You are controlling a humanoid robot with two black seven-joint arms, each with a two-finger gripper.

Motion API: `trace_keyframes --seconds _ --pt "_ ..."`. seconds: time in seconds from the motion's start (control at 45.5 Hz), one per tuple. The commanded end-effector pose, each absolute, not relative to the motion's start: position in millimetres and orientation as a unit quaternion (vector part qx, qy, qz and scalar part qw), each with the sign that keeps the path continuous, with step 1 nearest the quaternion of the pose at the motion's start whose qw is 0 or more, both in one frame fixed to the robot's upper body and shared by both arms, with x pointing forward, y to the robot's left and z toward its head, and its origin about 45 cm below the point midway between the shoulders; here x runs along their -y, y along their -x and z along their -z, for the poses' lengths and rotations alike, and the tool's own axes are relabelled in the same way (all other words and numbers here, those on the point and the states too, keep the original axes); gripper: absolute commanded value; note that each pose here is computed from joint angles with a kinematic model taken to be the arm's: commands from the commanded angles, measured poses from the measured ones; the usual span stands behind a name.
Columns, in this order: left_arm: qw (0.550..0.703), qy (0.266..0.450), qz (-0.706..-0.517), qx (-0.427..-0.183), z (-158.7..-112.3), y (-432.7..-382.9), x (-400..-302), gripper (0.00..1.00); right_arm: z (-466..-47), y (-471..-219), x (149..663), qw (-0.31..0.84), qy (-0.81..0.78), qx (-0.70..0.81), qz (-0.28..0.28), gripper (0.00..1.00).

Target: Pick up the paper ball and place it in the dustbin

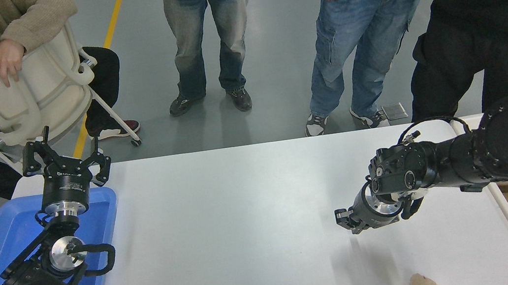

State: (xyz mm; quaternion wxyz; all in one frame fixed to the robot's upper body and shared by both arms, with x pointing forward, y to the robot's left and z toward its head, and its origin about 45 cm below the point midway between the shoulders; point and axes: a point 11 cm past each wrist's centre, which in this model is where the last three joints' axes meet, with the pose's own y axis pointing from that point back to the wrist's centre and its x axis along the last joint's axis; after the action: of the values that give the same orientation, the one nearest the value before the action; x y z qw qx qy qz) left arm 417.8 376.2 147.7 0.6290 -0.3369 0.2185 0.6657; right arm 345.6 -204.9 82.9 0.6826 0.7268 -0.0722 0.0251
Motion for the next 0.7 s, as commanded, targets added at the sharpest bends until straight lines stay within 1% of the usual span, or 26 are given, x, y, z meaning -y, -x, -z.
trace_keyframes --seconds 0.0,0.066,0.11,0.154,0.286,0.308,0.505,0.571,0.615,0.637,0.659,0.681 --pt "0.629 0.337 -0.666 -0.218 -147.7 -417.9 -376.3 0.99 -83.7 -345.9 204.8 0.683 -0.726 0.072 -0.026 0.00" --pt "0.629 0.337 -0.665 -0.218 -148.0 -418.0 -375.9 0.99 -84.1 -346.0 204.0 0.682 -0.727 0.072 -0.026 0.00" --pt "0.628 0.337 -0.666 -0.219 -147.0 -417.4 -376.0 0.99 -85.2 -347.1 203.8 0.682 -0.727 0.073 -0.027 0.00" --pt "0.629 0.337 -0.665 -0.218 -148.0 -418.0 -375.9 0.99 -86.3 -348.1 203.5 0.682 -0.727 0.074 -0.028 0.00" --pt "0.629 0.337 -0.666 -0.219 -147.3 -417.5 -376.1 0.99 -88.7 -348.9 202.1 0.682 -0.728 0.073 -0.030 0.00" --pt "0.629 0.337 -0.665 -0.218 -148.0 -418.0 -375.9 0.99 -89.3 -349.4 201.6 0.681 -0.728 0.073 -0.030 0.00" --pt "0.629 0.338 -0.665 -0.218 -148.1 -418.1 -376.2 0.99 -89.3 -349.4 201.8 0.681 -0.728 0.073 -0.031 0.00" --pt "0.629 0.337 -0.665 -0.219 -147.5 -417.9 -375.6 0.99 -88.7 -348.9 202.0 0.681 -0.728 0.073 -0.030 0.00" --pt "0.629 0.338 -0.665 -0.219 -147.9 -418.1 -375.4 0.99 -88.2 -348.3 202.1 0.681 -0.728 0.072 -0.029 0.00" --pt "0.629 0.336 -0.666 -0.219 -147.1 -417.4 -376.5 0.99 -88.3 -348.4 201.7 0.681 -0.729 0.072 -0.029 0.00" --pt "0.629 0.338 -0.665 -0.218 -148.1 -418.0 -376.2 0.99 -87.6 -347.8 202.3 0.681 -0.728 0.072 -0.029 0.00" --pt "0.629 0.337 -0.666 -0.218 -147.7 -417.9 -376.3 0.99 -87.6 -347.8 202.3 0.681 -0.728 0.072 -0.028 0.00"
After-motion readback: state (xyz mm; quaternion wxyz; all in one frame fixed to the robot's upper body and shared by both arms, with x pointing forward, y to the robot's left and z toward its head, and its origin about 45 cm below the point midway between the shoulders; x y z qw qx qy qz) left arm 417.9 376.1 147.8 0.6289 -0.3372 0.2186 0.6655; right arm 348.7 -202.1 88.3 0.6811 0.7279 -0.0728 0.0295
